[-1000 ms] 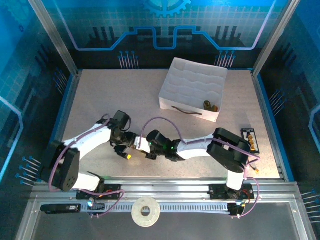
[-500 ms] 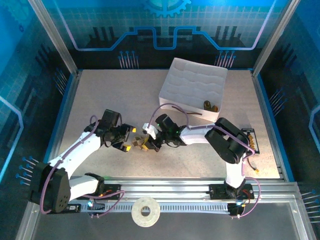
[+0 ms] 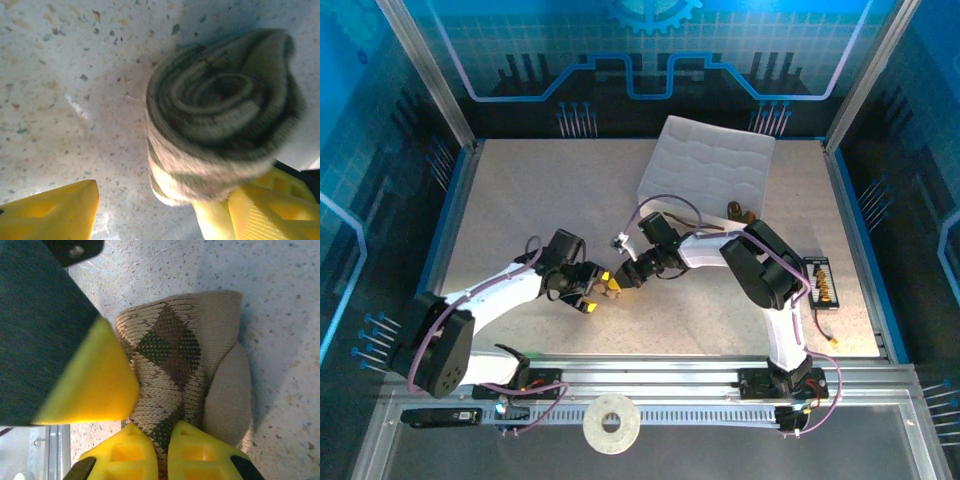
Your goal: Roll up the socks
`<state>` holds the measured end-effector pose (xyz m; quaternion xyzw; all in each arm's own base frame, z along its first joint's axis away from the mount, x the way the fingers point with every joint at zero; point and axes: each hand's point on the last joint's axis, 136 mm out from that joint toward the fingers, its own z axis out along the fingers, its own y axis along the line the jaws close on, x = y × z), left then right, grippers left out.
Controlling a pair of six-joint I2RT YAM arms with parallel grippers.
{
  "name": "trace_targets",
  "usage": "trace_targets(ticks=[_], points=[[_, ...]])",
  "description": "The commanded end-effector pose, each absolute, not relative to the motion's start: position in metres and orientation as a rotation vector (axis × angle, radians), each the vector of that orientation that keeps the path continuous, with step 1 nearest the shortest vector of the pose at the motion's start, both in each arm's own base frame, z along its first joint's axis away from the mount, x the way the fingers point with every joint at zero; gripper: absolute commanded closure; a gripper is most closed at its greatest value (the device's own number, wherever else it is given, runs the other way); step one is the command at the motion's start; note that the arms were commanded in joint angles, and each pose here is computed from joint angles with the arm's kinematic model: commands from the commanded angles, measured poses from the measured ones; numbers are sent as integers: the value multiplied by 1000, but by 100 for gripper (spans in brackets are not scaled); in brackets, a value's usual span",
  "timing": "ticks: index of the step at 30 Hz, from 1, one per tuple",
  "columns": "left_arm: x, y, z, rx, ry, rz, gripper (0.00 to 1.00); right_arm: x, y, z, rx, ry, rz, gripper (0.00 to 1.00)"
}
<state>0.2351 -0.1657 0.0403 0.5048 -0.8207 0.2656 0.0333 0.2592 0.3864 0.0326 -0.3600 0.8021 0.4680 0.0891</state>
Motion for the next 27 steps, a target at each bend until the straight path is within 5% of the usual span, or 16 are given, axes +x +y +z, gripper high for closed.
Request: trace_targets(ticks=[1, 5, 9, 15, 22, 27], points=[[238, -163, 24, 1583, -2540, 756, 31, 231, 328, -51, -853, 2896, 1154, 100], [245, -158, 19, 1568, -2605, 680, 33, 233, 331, -48, -842, 2904, 1152, 100], [229, -150, -4, 1539, -2587, 493, 47, 238, 334, -41, -861, 2867, 1145, 94], [201, -131, -28, 1532, -2575, 308, 64, 254, 343, -1, -925, 2664, 1109, 66], [202, -133, -23, 1509, -2581, 369, 100, 275, 326, 45, -733, 2483, 971, 53], [219, -146, 10, 1493, -2605, 548, 100, 266, 312, 51, -361, 2627, 1028, 46]])
